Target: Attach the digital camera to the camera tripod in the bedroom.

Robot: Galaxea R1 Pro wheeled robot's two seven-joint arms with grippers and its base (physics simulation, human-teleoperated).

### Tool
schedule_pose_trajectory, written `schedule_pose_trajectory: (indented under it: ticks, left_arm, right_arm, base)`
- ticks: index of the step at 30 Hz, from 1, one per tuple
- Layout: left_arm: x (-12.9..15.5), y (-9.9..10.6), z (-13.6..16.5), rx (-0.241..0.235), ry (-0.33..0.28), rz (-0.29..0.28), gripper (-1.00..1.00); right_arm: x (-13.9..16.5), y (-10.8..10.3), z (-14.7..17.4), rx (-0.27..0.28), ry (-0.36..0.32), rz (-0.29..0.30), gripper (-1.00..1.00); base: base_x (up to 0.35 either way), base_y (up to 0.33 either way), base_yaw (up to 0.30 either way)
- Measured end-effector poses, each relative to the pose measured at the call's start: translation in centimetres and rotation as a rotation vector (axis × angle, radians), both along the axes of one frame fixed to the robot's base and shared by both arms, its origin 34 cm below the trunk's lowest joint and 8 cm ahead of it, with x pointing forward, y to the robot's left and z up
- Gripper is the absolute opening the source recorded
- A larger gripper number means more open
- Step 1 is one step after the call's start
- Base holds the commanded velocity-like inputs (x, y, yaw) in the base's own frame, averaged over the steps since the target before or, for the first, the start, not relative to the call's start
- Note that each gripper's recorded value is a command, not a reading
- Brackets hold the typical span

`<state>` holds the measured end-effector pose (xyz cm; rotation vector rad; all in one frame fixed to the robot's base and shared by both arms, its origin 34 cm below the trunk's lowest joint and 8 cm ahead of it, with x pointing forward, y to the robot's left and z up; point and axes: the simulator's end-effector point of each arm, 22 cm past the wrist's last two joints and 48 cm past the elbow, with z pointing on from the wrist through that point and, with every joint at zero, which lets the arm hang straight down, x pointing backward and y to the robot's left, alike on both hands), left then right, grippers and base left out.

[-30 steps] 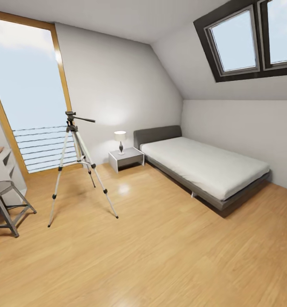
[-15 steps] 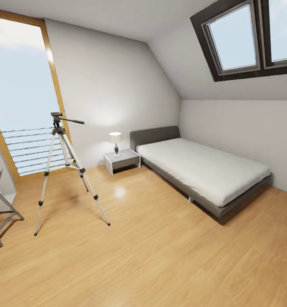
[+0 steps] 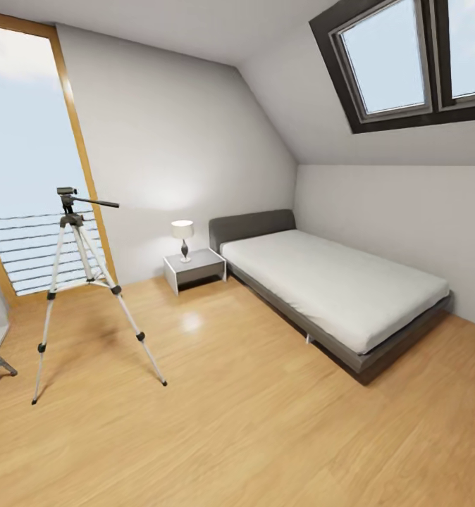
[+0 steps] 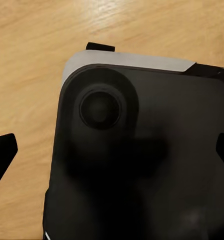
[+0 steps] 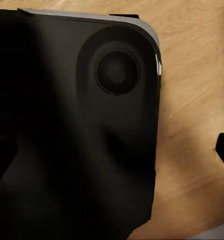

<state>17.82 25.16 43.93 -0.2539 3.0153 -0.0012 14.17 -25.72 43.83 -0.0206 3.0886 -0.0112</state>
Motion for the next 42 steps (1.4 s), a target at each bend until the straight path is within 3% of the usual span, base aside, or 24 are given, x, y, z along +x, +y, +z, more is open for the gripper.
schedule_pose_trajectory:
  ticks: [16, 35, 42]
  left_arm:
    - [0.0, 0.0, 0.0, 0.001, -0.001, 0.002, 1.00]
    - [0.2, 0.1, 0.0, 0.002, -0.004, 0.005, 1.00]
    - [0.1, 0.3, 0.0, 0.000, -0.003, 0.064, 1.00]
  right_arm:
    - [0.1, 0.2, 0.0, 0.004, -0.002, 0.055, 1.00]
    - [0.2, 0.7, 0.0, 0.009, -0.006, 0.051, 1.00]
    - [0.4, 1.1, 0.0, 0.014, -0.011, 0.050, 1.00]
  base:
    - [0.251, -0.199, 0.230]
    - [0.031, -0.024, 0.272]
    - [0.001, -0.001, 0.274]
